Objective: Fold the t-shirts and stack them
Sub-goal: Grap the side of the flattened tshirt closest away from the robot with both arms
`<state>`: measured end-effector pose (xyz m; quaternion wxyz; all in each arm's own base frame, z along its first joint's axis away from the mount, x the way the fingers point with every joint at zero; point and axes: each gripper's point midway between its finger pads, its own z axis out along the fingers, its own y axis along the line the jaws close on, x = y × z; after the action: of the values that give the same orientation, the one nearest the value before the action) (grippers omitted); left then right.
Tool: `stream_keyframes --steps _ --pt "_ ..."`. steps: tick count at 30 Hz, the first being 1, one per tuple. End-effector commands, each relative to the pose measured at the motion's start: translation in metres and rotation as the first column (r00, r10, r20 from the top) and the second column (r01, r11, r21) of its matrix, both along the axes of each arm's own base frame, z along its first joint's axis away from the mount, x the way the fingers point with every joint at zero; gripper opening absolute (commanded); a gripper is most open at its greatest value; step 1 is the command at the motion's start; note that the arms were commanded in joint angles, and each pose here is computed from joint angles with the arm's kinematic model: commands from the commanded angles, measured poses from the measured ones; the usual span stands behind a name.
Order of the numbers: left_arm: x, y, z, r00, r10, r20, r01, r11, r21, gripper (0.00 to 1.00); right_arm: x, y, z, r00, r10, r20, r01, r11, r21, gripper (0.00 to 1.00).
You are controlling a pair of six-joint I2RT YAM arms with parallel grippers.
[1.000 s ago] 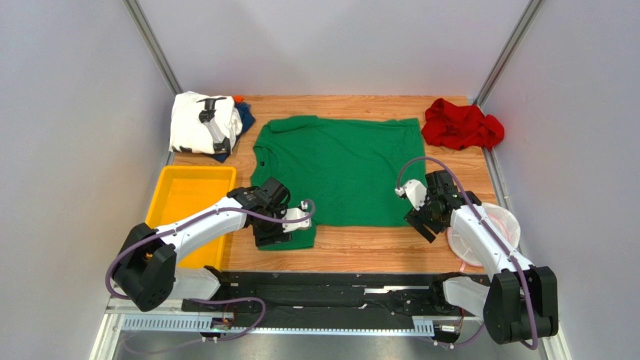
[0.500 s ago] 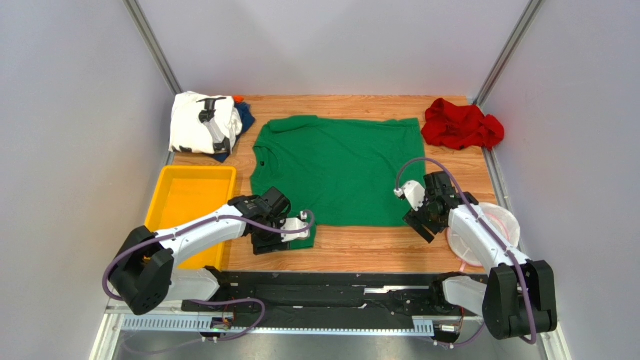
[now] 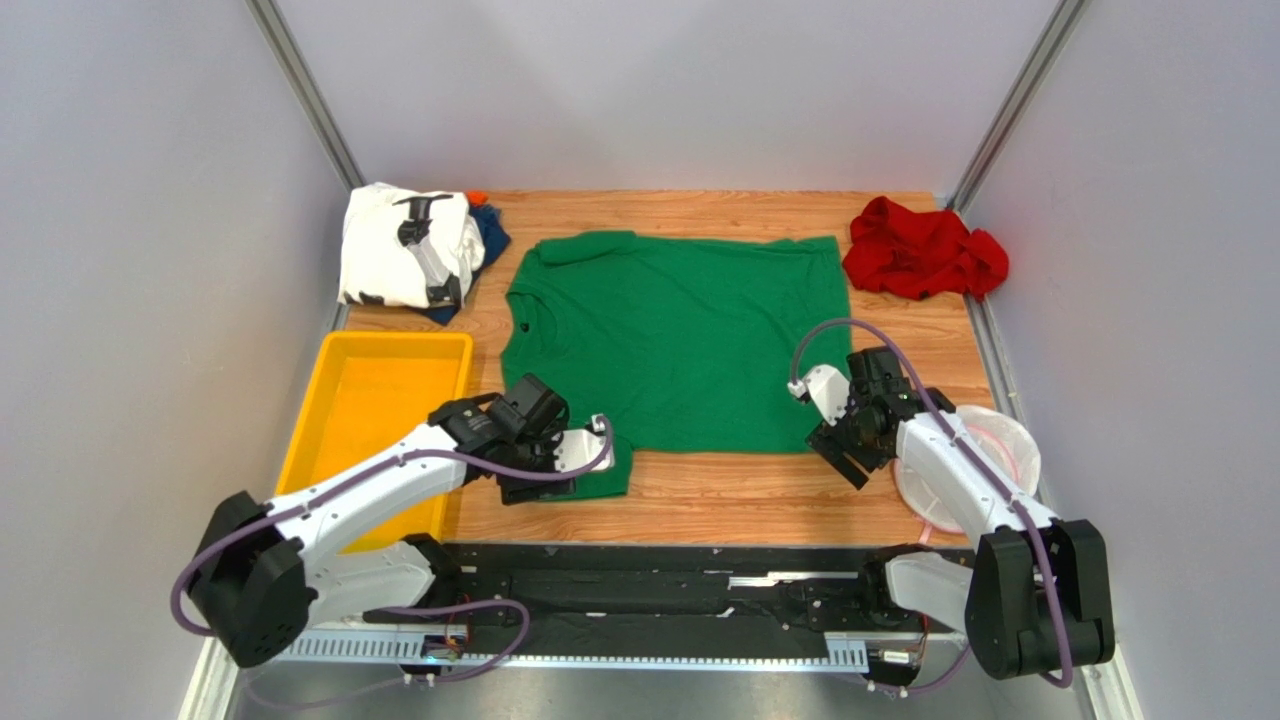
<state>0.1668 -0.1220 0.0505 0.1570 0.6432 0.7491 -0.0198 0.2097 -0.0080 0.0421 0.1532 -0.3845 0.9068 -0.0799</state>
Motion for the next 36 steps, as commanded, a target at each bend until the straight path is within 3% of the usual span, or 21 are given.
stream_keyframes --steps 1,15,36 --pt "-0.003 -0.004 0.025 0.999 0.015 0.039 -0.012 0.997 -0.070 0.63 0.007 0.001 0.004 0.999 -0.012 0.040 0.012 1.000 0.006 0.76" --pt "-0.026 -0.009 0.016 0.988 -0.138 -0.073 0.133 0.989 -0.068 0.63 0.006 0.002 -0.004 0.999 -0.002 0.039 0.002 1.000 0.007 0.75" --pt "-0.015 -0.006 -0.036 0.976 -0.176 -0.130 0.183 0.982 0.038 0.61 0.004 0.001 -0.007 0.999 0.002 0.041 -0.002 1.000 0.009 0.75"
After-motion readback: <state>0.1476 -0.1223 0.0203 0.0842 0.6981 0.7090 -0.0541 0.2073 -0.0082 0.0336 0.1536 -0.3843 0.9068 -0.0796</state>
